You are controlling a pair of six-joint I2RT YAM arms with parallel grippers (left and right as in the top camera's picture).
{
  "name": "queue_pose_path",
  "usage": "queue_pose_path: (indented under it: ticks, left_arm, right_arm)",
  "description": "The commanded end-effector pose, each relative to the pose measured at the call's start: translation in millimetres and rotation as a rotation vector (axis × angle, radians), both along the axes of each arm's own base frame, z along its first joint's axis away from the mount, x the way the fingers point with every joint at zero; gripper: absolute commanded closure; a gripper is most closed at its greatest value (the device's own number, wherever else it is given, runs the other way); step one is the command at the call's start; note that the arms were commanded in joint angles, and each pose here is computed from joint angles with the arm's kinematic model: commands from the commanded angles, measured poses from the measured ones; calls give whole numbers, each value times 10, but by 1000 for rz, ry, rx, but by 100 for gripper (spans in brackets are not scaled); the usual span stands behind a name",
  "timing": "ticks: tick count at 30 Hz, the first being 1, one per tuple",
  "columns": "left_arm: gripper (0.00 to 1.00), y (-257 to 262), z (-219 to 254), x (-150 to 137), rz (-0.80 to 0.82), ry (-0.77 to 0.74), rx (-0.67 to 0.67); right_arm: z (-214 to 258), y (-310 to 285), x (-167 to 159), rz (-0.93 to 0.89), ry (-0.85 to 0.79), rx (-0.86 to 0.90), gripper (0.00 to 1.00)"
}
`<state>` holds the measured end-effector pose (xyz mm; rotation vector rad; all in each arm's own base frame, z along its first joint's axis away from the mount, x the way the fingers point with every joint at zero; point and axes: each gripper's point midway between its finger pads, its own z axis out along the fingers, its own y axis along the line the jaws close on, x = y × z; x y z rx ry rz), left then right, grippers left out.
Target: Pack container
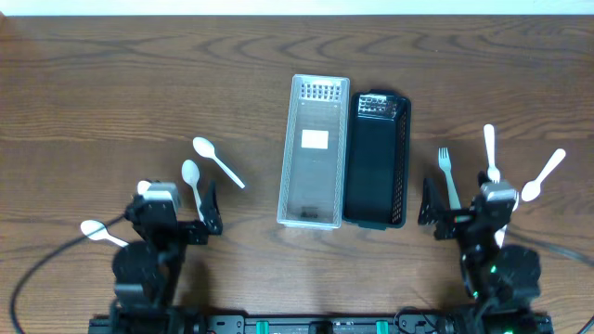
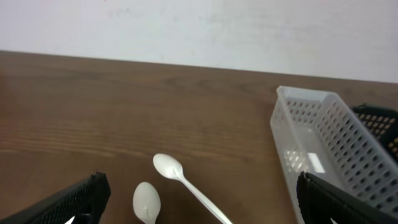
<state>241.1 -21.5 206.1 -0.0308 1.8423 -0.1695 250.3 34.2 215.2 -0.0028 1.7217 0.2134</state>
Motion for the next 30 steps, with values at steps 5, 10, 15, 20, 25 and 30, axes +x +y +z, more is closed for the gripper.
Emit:
queue_pose_path:
  ticks: [5,10,15,20,25,30]
  left_arm:
    - [2,-29,359,289,5,236,-17]
    - [2,-34,361,380,8,449,-4]
    - [2,-38,147,455,10,601,5]
    - [2,-41,-41,489,11,676,9]
    - [1,-41,-160,515,12,721,12]
    - [5,-43,-255,539,13,756,14]
  right_arm:
    - [231,-54,498,-44,291,-8,1]
    - [76,-133,779,-52,622,-82,1]
    - [-111,-139,1035,-37,848,-119,3]
    - [-407,-132,1207,-26,919,-137,66]
    - [-763,-126,1310,-22,1000,-142,73]
    - [-1179,-113,1364,-20,1098,-143,84]
